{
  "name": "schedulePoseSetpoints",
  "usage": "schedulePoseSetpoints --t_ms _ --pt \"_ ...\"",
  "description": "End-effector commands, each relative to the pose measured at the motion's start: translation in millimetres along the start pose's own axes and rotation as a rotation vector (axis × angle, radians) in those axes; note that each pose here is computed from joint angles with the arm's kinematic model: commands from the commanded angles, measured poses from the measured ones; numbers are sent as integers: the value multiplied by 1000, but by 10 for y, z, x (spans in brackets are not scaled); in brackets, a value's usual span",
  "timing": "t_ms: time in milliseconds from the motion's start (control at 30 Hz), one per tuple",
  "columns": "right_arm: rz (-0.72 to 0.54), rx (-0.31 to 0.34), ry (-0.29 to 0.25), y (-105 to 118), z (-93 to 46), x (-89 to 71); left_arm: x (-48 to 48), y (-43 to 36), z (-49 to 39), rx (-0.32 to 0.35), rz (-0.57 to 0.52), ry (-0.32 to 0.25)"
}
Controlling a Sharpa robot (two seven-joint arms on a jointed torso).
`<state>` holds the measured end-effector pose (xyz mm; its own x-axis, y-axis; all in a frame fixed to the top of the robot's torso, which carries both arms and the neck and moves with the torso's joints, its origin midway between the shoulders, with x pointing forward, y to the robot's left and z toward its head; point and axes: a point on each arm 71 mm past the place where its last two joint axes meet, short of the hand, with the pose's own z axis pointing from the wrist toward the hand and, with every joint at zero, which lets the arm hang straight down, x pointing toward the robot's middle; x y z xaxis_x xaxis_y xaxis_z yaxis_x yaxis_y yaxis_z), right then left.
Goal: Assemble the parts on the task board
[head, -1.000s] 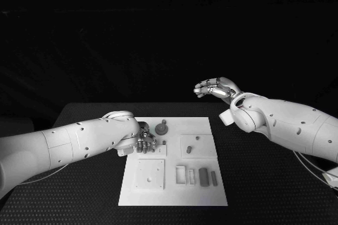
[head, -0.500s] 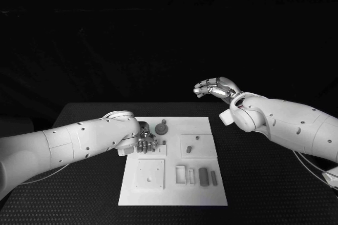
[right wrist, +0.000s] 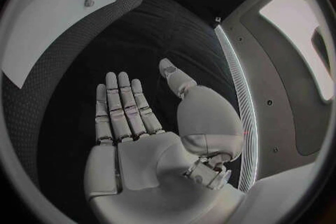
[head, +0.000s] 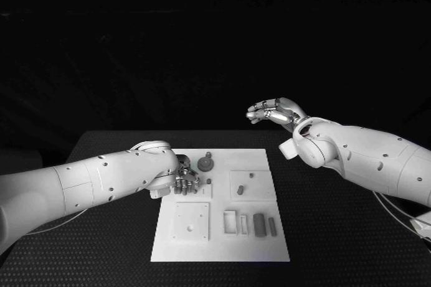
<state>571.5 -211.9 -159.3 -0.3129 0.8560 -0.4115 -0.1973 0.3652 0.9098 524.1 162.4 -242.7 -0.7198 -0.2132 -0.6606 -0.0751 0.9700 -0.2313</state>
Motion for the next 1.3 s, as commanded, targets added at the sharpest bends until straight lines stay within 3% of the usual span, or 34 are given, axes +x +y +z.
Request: schedulePoseSetpoints --t_ms 33,1300 --pt "1 -6 15 10 4 13 77 -12 15 8 21 40" --pt "1 -6 18 10 10 22 85 -10 18 9 68 55"
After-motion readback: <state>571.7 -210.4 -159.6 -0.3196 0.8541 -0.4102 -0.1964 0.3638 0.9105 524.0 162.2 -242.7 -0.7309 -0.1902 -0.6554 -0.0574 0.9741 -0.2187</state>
